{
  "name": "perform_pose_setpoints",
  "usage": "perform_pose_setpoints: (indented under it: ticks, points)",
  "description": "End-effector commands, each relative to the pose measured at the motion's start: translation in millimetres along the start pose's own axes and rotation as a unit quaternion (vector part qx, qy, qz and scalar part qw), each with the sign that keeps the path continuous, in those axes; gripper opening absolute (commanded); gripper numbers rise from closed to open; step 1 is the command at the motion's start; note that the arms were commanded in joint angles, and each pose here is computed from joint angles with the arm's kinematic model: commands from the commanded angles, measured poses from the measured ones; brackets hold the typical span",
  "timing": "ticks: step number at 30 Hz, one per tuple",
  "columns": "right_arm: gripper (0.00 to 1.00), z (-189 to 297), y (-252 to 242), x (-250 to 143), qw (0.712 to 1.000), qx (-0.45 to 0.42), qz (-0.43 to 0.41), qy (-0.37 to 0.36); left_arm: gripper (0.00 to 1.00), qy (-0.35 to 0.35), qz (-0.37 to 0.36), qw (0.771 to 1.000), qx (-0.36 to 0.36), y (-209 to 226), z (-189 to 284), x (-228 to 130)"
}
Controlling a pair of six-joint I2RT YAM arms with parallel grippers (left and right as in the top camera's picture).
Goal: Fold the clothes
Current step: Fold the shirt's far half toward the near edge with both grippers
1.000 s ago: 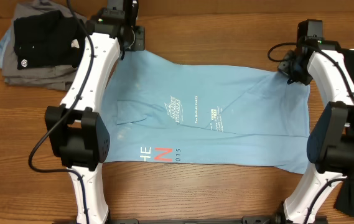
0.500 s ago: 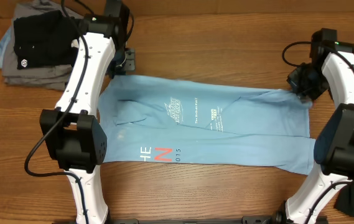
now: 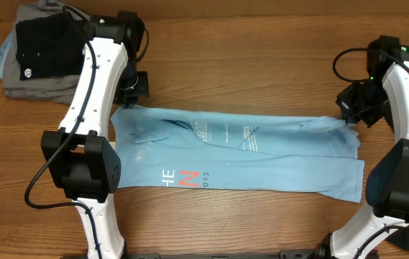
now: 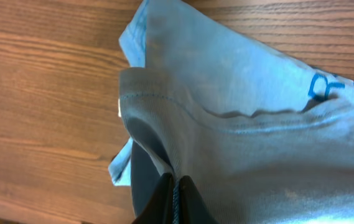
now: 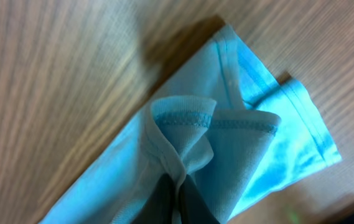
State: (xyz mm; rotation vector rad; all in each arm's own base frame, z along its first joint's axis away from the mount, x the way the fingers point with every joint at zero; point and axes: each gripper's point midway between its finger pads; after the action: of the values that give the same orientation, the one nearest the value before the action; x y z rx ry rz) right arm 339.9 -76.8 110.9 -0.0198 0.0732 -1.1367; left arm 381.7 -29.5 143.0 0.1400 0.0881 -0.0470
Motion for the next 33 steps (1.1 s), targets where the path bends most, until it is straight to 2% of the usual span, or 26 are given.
perform_pose_setpoints:
  ticks: [1, 13, 22, 33]
  points:
    - [0.04, 14.6, -3.0, -0.7, 1.000, 0.008, -0.003, -0.013, 0.04, -0.014, 0.023, 0.999, 0.018, 11.5, 15.5, -6.8]
    - [0.04, 8.9, -30.4, -19.7, 1.000, -0.009, 0.003, -0.007, 0.04, 0.047, 0.029, 0.998, 0.034, 14.4, 0.7, -47.6]
    - [0.04, -14.0, -45.6, -31.4, 1.000, -0.007, 0.003, -0.008, 0.04, 0.028, 0.035, 0.999, 0.007, 4.3, -27.7, -68.3]
    - [0.04, -26.1, -76.0, -34.9, 0.999, -0.034, -0.039, -0.008, 0.04, 0.103, 0.044, 0.994, 0.016, 11.7, -82.6, -106.3]
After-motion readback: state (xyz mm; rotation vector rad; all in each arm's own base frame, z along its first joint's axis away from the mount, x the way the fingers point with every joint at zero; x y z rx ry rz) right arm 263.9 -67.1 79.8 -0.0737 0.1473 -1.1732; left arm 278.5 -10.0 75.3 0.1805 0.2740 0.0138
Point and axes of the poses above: each gripper's point midway between its finger pads, its own z axis back along the fingers, its own y axis along the line the jaws close on, x = y × z, and after that the axes turned 12 degrees about -z, right-handed
